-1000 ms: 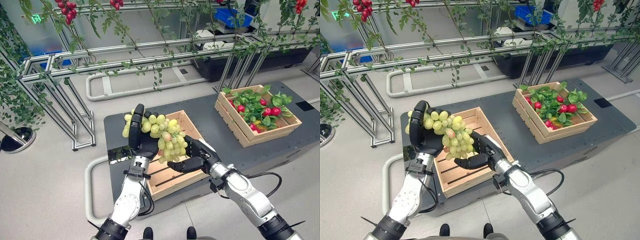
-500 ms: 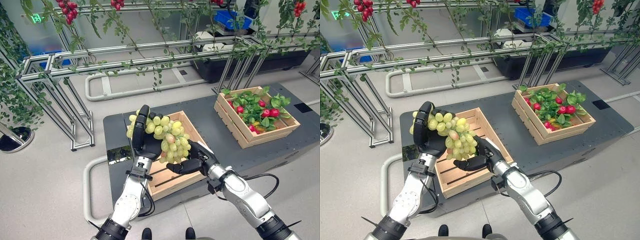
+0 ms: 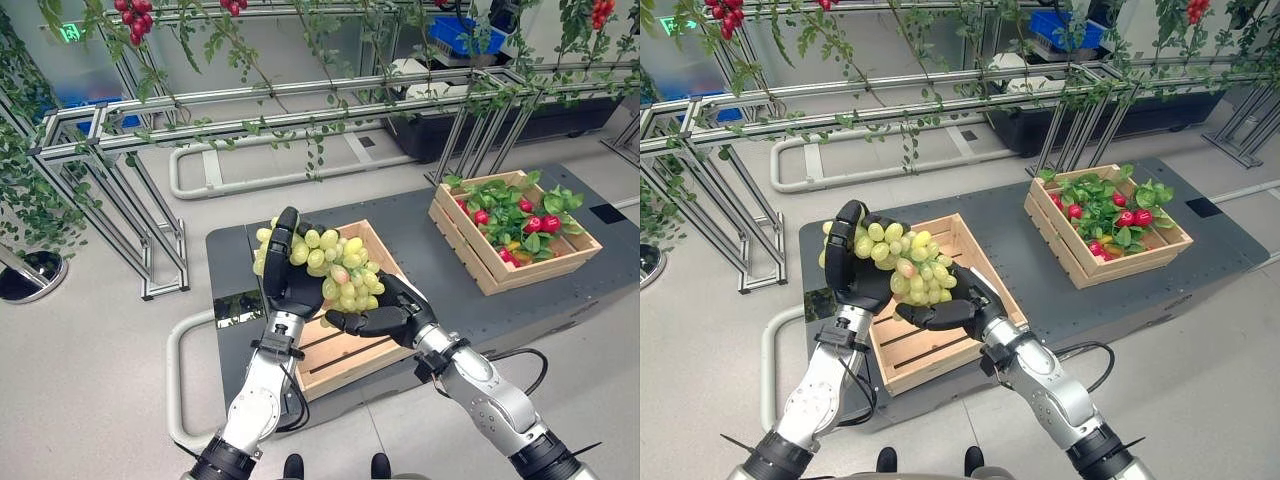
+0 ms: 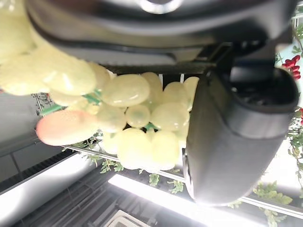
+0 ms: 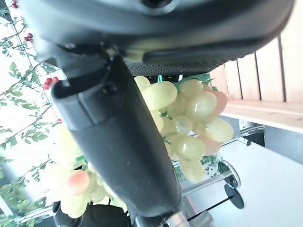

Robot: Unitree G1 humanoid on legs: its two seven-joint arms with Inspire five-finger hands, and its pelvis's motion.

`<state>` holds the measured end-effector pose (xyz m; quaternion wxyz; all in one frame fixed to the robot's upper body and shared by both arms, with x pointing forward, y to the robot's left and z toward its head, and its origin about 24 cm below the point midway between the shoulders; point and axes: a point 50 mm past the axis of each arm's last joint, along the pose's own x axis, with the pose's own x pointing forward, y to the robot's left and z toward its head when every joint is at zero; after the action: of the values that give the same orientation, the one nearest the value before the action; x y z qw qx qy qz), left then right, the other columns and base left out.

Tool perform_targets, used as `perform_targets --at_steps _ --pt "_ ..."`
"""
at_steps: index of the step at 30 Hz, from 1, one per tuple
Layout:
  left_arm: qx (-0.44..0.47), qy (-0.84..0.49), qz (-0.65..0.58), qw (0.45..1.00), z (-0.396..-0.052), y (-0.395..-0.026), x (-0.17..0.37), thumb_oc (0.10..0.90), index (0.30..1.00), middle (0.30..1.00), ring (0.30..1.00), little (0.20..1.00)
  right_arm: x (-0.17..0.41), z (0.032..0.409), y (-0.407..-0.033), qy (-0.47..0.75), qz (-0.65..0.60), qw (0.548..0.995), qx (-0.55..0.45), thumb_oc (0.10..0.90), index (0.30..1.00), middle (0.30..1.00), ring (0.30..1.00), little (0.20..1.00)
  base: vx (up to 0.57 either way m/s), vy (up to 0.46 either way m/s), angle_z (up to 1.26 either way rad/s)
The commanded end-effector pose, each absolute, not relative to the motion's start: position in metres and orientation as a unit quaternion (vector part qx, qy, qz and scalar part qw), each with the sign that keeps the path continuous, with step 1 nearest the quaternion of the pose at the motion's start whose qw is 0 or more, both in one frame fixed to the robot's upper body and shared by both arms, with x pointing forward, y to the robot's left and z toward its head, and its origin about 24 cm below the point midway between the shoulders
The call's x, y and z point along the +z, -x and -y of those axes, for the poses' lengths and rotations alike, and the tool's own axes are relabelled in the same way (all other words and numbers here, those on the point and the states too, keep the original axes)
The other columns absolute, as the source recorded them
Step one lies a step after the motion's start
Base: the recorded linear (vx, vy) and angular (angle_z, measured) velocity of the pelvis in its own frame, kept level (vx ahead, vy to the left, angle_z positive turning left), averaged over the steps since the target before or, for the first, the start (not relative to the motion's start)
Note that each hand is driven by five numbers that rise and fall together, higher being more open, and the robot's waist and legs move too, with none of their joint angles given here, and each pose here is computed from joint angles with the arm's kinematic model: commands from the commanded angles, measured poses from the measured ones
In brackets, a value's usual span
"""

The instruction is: Pick up the fruits from the basket on one side to the basket on the other side

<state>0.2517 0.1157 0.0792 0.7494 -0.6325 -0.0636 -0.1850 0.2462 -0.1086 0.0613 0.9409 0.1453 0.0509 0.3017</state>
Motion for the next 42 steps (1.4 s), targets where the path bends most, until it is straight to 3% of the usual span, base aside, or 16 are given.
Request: perform_targets --at_steps 1,8,9,10,11,32,36,37,38,42 --pt "-0.288 0.605 0.137 0.73 -0.102 -0.254 0.119 0.4 0.3 0.3 0.3 0.3 0.126 0.099 -0.244 -0.251 0.138 0.878 0.384 0.8 0.9 0.9 0.9 0.9 0.0 0.0 0.0" --pt "-0.285 0.605 0.136 0.731 -0.103 -0.254 0.117 0.4 0.3 0.3 0.3 0.3 0.132 0.095 -0.242 -0.269 0.152 0.857 0.412 0.8 0.9 0.9 0.9 0.9 0.0 0.0 0.0" --pt "-0.284 0.605 0.137 0.731 -0.102 -0.254 0.117 0.4 0.3 0.3 0.3 0.3 0.131 0.095 -0.241 -0.268 0.15 0.858 0.412 0.725 0.787 0.787 0.787 0.787 0.0 0.0 0.0" --pt "-0.284 0.605 0.136 0.731 -0.103 -0.253 0.117 0.4 0.3 0.3 0.3 0.3 0.13 0.096 -0.241 -0.266 0.148 0.86 0.41 0.431 0.347 0.347 0.347 0.347 0.0 0.0 0.0" --pt "-0.285 0.604 0.136 0.732 -0.103 -0.253 0.117 0.4 0.3 0.3 0.3 0.3 0.129 0.096 -0.241 -0.261 0.146 0.864 0.405 0.4 0.3 0.3 0.3 0.3 0.0 0.0 0.0" --pt "-0.28 0.587 0.114 0.75 -0.1 -0.252 0.11 0.4 0.3 0.3 0.3 0.3 0.134 0.103 -0.243 -0.308 0.177 0.868 0.346 0.4 0.3 0.3 0.3 0.3 0.0 -0.009 -0.02" --pt "-0.277 0.568 0.107 0.767 -0.104 -0.25 0.107 0.511 0.467 0.467 0.467 0.467 0.132 0.113 -0.242 -0.314 0.186 0.878 0.309 0.4 0.3 0.3 0.3 0.3 0.0 -0.072 -0.04" --pt "-0.273 0.562 0.107 0.773 -0.106 -0.249 0.105 0.676 0.714 0.714 0.714 0.714 0.131 0.116 -0.241 -0.317 0.187 0.88 0.3 0.4 0.3 0.3 0.3 0.3 -0.01 -0.108 -0.06" --pt "-0.268 0.556 0.109 0.779 -0.108 -0.248 0.104 0.8 0.9 0.9 0.9 0.9 0.129 0.119 -0.24 -0.32 0.188 0.883 0.287 0.4 0.3 0.3 0.3 0.3 -0.01 -0.115 -0.07" --pt "-0.24 0.542 0.124 0.796 -0.121 -0.248 0.103 0.8 0.9 0.9 0.9 0.9 0.125 0.132 -0.239 -0.315 0.194 0.893 0.255 0.4 0.3 0.3 0.3 0.3 -0.02 -0.137 -0.12"
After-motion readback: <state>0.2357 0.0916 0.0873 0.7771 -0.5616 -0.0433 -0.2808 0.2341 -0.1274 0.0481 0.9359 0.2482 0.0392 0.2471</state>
